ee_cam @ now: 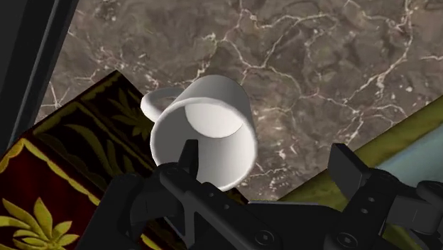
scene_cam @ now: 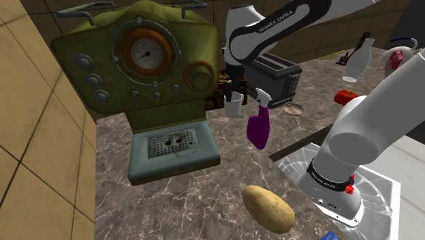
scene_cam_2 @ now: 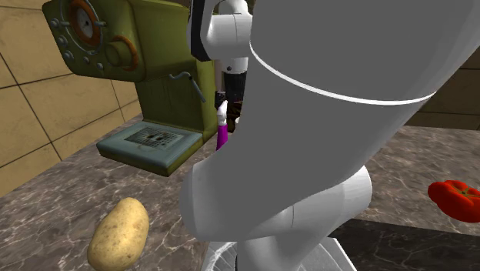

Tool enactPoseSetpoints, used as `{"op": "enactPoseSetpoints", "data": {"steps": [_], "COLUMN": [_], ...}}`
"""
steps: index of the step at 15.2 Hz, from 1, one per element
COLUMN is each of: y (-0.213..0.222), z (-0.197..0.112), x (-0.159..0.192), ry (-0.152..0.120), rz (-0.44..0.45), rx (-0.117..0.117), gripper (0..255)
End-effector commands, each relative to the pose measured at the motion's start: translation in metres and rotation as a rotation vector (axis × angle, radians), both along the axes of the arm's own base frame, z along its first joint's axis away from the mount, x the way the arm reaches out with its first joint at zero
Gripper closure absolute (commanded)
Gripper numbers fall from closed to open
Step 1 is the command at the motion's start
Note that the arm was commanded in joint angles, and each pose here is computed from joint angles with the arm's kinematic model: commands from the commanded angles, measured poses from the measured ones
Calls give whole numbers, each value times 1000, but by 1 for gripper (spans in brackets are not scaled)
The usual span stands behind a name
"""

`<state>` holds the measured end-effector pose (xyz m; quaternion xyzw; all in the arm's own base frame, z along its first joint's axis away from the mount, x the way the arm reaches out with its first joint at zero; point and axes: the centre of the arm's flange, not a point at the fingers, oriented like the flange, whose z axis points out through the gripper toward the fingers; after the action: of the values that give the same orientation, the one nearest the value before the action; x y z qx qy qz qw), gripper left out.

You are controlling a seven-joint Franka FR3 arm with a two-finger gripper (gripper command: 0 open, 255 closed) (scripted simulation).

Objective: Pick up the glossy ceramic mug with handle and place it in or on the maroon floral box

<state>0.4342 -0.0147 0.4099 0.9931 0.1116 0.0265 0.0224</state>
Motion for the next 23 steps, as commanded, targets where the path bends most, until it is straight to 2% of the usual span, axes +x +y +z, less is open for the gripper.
{"op": "enactPoseSetpoints", "data": {"steps": [1,9,17,18,23], "y": [-2,-3,-3,-3,-3], "z": [-21,-61,-61,-61,-61], "x": [12,14,14,14,14], "ry": [1,1,1,1,1], "rz": [4,4,4,4,4], "rx": [1,2,1,1,1], "gripper": [0,0,0,255,255]}}
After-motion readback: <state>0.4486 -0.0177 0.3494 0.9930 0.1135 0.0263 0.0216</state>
